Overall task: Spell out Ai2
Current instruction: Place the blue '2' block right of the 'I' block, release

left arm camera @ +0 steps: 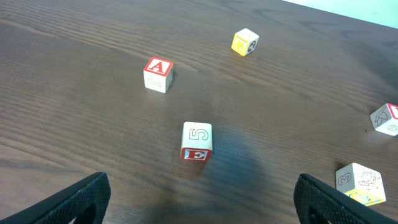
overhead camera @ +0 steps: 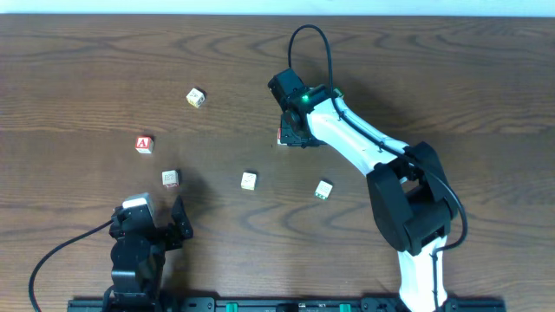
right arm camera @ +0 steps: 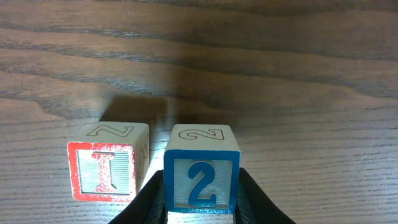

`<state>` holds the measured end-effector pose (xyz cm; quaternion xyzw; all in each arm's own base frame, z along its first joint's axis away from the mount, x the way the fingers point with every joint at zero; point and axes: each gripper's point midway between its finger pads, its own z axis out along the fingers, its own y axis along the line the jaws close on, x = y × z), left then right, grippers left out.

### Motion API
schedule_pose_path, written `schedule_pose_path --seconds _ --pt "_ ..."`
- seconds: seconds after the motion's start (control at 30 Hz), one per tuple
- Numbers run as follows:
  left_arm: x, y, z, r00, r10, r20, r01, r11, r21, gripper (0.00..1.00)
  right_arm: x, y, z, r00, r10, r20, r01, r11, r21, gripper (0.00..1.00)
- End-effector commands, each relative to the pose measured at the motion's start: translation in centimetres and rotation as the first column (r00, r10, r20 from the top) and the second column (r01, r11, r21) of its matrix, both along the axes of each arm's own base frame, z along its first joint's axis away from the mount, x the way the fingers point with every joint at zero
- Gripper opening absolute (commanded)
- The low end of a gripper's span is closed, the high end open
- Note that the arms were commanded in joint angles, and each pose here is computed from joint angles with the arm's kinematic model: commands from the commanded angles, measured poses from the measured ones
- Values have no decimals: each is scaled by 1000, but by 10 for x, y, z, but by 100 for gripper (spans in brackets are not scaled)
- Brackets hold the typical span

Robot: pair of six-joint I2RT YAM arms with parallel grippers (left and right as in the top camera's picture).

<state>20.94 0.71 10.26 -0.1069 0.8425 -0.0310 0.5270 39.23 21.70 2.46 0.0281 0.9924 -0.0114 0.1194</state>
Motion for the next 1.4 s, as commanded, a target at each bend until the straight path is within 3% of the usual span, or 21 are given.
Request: schedule_pose_path --seconds 0.0,0.77,0.97,1.37 --pt "0 1 -6 1000 -3 -10 3 1000 16 95 4 0 3 1000 19 17 -18 1000 -13 27" --pt "0 1 -6 1000 -3 -10 3 1000 16 95 0 1 -10 1000 18 -16 -18 1000 -15 30" --pt "0 1 -6 1000 -3 -9 3 1000 16 95 0 1 -10 1000 18 -17 -18 1000 -15 38" --pt "0 1 -6 1000 -3 -9 3 1000 16 96 4 -2 -10 1000 8 -8 -8 1000 -14 40"
